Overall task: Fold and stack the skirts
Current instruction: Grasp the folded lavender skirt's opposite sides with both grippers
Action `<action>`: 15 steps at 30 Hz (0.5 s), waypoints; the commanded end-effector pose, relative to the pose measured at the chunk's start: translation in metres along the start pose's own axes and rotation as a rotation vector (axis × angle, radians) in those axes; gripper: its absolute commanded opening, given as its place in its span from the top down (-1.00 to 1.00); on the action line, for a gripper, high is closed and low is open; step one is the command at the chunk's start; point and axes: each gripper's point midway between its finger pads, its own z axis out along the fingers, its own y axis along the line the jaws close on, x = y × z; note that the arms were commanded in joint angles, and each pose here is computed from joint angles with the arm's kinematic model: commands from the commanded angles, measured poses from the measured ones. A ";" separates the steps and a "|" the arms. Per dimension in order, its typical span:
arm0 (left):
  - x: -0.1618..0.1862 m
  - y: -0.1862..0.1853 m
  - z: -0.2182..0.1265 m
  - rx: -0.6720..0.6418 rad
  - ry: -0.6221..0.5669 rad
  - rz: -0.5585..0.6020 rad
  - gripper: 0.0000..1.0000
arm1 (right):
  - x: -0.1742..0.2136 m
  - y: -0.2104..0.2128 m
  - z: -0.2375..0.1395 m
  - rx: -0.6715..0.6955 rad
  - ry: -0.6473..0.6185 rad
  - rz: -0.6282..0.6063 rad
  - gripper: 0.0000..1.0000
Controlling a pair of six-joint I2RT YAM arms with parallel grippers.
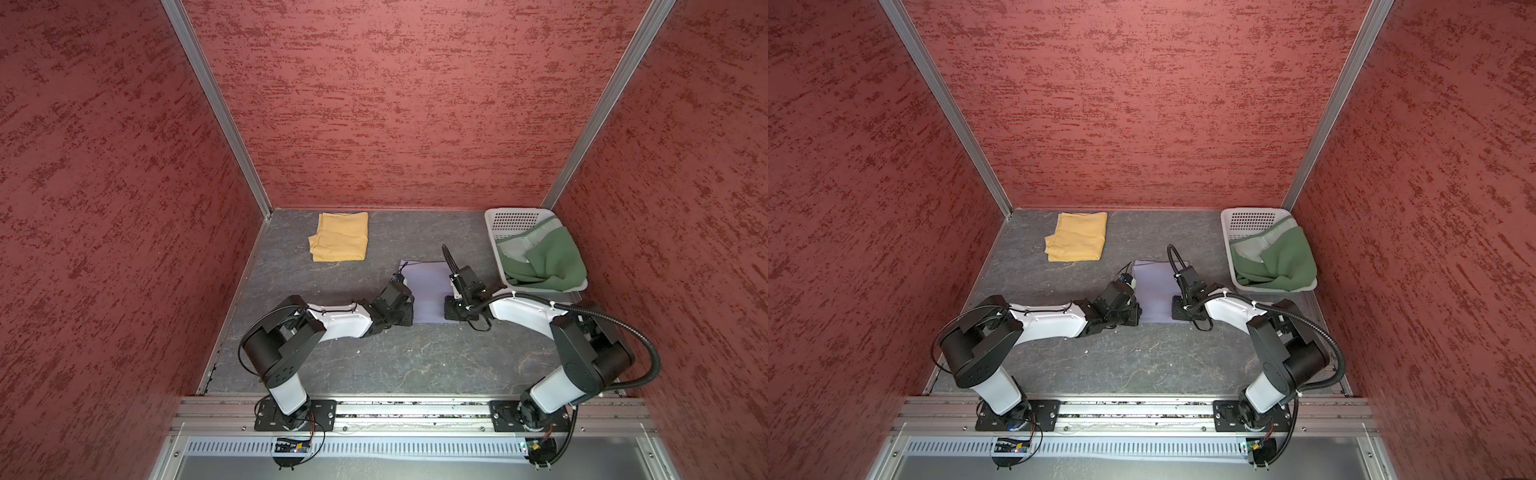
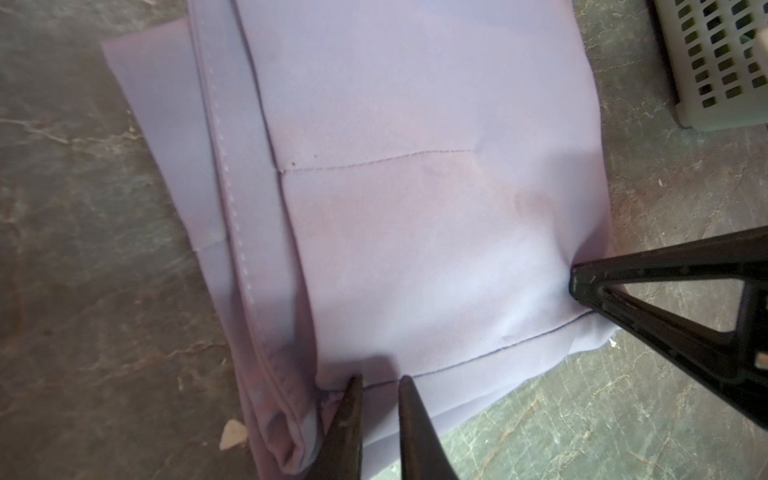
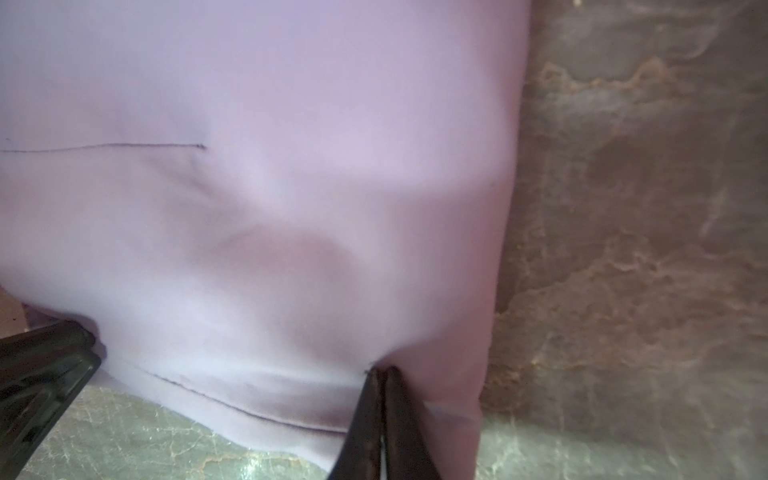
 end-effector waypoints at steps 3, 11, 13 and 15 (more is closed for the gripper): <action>0.015 0.016 -0.003 -0.036 0.023 -0.011 0.58 | -0.004 -0.011 -0.007 0.060 -0.020 -0.017 0.61; -0.021 0.012 -0.034 0.033 -0.092 -0.032 -0.68 | -0.031 0.008 -0.033 0.020 -0.098 -0.053 0.07; -0.031 0.017 -0.040 0.049 -0.112 -0.060 -1.00 | -0.039 0.014 -0.039 0.002 -0.118 -0.057 -0.04; -0.042 0.026 -0.045 0.062 -0.133 -0.106 -0.99 | -0.046 0.017 -0.042 0.002 -0.133 -0.056 -0.16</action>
